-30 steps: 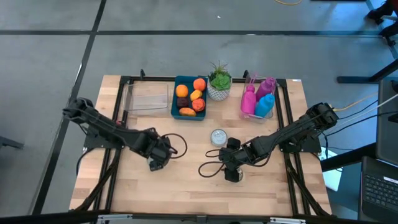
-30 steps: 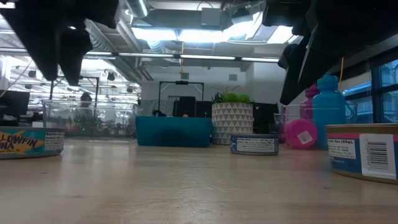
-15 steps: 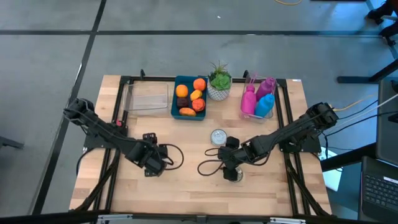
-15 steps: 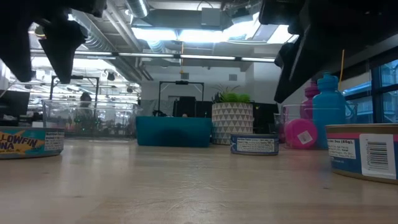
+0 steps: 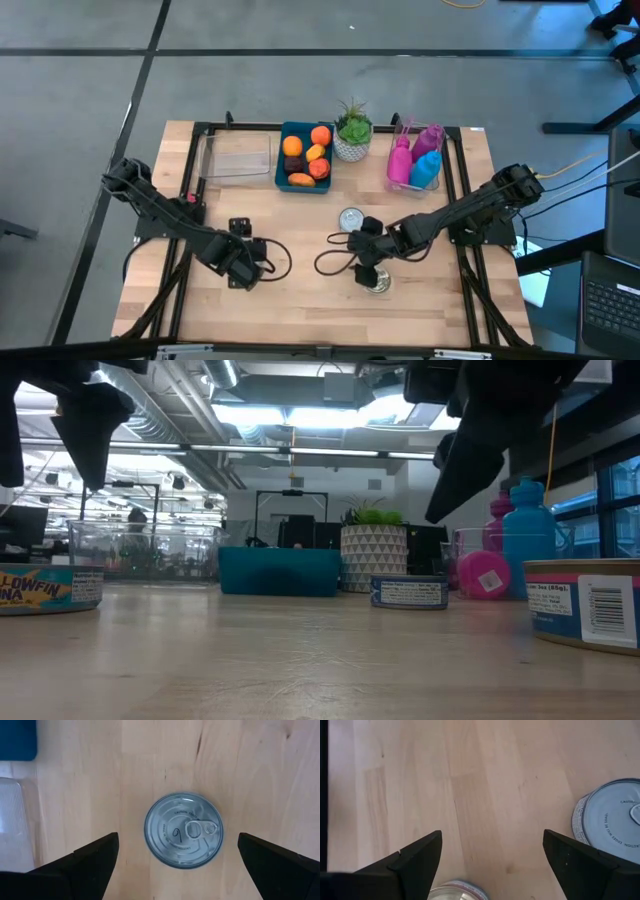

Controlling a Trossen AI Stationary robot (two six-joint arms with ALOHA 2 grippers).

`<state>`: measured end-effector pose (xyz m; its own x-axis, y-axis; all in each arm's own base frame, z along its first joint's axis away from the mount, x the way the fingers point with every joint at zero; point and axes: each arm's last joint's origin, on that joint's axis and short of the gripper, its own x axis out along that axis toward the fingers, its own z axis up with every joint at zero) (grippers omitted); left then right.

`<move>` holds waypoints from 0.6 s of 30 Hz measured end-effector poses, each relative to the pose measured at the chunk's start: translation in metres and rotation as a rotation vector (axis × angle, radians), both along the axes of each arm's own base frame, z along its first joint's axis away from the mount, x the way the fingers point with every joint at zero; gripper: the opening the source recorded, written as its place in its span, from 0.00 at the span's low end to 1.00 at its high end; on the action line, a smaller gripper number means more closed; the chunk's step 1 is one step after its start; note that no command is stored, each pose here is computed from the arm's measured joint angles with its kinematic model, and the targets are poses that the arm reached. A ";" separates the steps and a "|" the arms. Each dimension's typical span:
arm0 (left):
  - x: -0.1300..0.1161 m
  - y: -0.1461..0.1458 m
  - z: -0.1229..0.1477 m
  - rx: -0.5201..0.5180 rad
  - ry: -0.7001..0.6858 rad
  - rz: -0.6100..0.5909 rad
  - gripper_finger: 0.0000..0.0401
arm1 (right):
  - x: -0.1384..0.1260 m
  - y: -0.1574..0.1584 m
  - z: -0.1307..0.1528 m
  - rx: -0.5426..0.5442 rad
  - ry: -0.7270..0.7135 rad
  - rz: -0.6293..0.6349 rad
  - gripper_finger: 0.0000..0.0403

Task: Pick & Place Food Item
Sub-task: Put the blue tuna can into the left transparent bin

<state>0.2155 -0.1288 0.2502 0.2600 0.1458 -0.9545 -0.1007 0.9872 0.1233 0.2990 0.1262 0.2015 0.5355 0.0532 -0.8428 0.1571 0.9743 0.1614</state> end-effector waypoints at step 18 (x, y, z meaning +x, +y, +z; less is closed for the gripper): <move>-0.001 -0.008 0.001 -0.028 -0.040 0.006 1.00 | 0.000 0.000 0.000 0.001 0.000 -0.002 0.85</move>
